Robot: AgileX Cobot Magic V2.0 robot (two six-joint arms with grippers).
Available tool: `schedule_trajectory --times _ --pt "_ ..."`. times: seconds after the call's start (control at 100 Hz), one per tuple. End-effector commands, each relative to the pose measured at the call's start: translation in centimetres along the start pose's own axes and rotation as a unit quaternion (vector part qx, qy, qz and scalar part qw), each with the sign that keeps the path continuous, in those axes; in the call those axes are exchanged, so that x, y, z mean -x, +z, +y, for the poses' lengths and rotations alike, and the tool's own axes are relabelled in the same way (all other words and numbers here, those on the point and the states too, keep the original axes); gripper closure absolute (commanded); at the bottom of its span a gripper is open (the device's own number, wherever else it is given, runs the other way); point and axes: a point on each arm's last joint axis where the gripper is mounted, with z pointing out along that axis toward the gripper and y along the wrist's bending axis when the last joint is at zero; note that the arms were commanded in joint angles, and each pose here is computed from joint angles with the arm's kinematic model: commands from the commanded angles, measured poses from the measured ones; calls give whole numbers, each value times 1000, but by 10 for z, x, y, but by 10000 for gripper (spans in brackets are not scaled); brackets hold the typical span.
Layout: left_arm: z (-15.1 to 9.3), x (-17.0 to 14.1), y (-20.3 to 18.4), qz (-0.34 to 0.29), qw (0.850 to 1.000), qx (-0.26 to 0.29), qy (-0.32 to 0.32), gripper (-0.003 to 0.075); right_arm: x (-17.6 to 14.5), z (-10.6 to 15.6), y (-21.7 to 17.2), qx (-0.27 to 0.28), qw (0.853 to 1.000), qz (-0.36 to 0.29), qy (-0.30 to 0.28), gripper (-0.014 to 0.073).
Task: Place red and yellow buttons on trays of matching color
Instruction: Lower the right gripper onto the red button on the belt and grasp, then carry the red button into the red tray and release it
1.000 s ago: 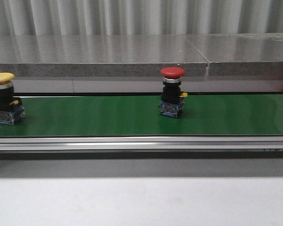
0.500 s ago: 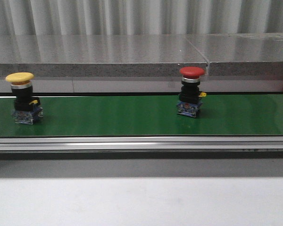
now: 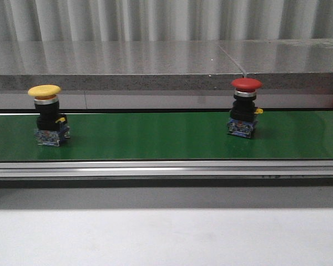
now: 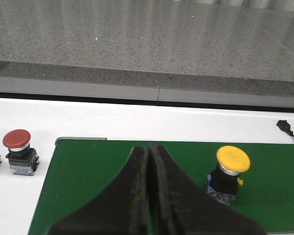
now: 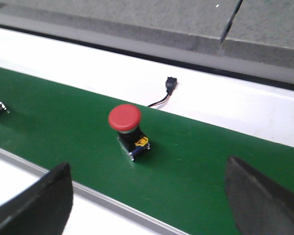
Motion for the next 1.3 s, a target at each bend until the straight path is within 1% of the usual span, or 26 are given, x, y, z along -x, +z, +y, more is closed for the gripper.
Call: schedule_trajectory --times 0.0,0.14,0.36,0.59,0.73,0.78,0.83,0.85,0.86,0.87,0.95,1.02,1.07,1.18,1.29 --pt "-3 14 -3 -46 999 -13 0 741 16 -2 16 16 1000 -9 -11 -31" --pt "-3 14 -3 -46 999 -13 0 741 18 -4 50 37 999 27 -27 -31" --pt "-3 14 -3 -46 999 -13 0 741 16 -7 98 40 994 76 -66 -31" --pt "-3 14 -3 -46 999 -13 0 741 9 -19 139 21 993 104 -60 -31" --pt "-3 14 -3 -46 999 -13 0 741 6 -26 156 13 992 115 -55 -27" --pt "-3 14 -3 -46 999 -13 0 741 5 -27 160 11 992 116 -55 -2" --pt "-3 14 -3 -46 999 -13 0 741 5 -28 162 9 992 117 -54 49" --pt "-3 14 -3 -46 999 -13 0 741 5 -29 163 7 992 117 -54 78" --pt "-3 14 -3 -46 999 -13 0 741 5 -29 163 5 992 116 -54 110" --pt "-3 14 -3 -46 999 -13 0 741 5 -29 163 5 992 116 -54 110" --pt "-3 14 -3 -46 999 -13 0 741 6 -31 163 -4 992 110 -55 244" --pt "-3 14 -3 -46 999 -13 0 741 7 -32 163 -11 993 105 -55 323" --pt "-3 14 -3 -46 999 -13 0 741 8 -33 163 -14 993 103 -55 342" --pt "-3 14 -3 -46 999 -13 0 741 13 -33 158 -18 994 92 -53 342" --pt "-3 14 -3 -46 999 -13 0 741 25 -38 146 -29 997 71 -33 342"
